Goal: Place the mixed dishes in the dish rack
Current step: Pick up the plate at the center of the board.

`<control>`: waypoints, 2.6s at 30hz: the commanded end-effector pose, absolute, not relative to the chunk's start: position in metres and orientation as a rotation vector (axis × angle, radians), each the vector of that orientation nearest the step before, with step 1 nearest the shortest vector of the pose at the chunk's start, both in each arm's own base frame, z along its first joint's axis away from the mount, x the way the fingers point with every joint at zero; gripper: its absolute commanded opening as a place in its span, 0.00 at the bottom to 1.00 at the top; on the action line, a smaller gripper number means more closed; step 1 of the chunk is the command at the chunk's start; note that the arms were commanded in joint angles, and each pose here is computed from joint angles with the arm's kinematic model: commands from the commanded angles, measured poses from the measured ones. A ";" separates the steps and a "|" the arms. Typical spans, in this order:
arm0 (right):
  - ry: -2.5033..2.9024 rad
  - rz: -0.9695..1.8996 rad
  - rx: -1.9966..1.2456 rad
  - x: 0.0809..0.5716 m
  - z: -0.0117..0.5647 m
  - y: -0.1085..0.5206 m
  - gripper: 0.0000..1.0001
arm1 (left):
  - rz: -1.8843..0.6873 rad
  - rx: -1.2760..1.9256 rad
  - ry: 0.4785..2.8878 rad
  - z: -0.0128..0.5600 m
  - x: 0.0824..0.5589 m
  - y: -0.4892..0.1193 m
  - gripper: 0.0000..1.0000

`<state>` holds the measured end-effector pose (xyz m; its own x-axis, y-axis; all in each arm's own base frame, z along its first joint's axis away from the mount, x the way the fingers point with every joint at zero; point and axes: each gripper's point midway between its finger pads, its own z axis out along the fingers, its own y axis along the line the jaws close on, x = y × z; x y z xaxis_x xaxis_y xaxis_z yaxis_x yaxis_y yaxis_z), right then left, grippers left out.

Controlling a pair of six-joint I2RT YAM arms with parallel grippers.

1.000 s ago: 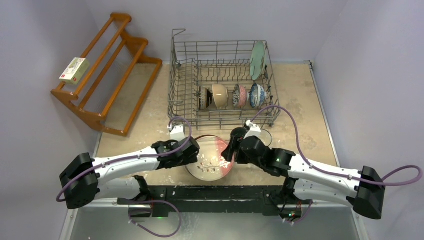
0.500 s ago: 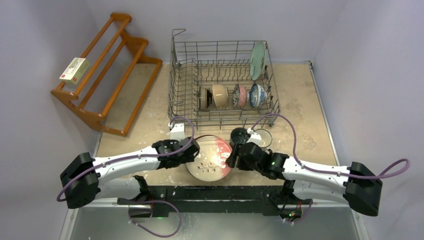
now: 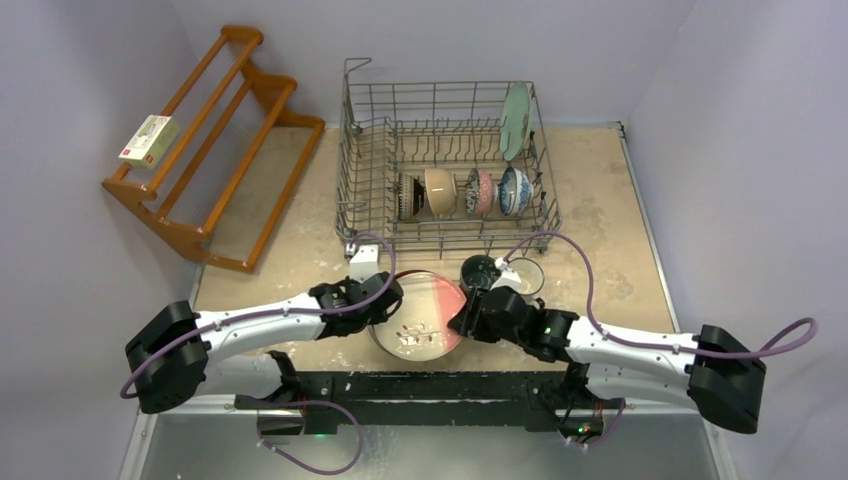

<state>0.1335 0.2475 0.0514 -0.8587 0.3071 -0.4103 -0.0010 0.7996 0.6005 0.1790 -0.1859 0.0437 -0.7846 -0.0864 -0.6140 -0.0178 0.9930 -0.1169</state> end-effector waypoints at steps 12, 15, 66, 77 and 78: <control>2.407 0.974 0.292 0.134 0.076 0.253 0.03 | -0.171 0.042 2.558 0.024 0.161 -0.188 0.28; 2.391 0.981 0.297 0.135 0.080 0.252 0.00 | -0.182 0.049 2.557 0.024 0.162 -0.190 0.27; 1.952 1.313 0.226 0.134 0.244 0.230 0.00 | -1.031 0.206 2.341 0.162 0.182 -0.224 0.87; 1.878 1.379 0.216 0.130 0.267 0.227 0.00 | -1.497 0.211 2.239 0.183 0.165 -0.236 0.80; 1.872 1.384 0.214 0.130 0.268 0.228 0.00 | -1.527 0.212 2.230 0.185 0.162 -0.237 0.80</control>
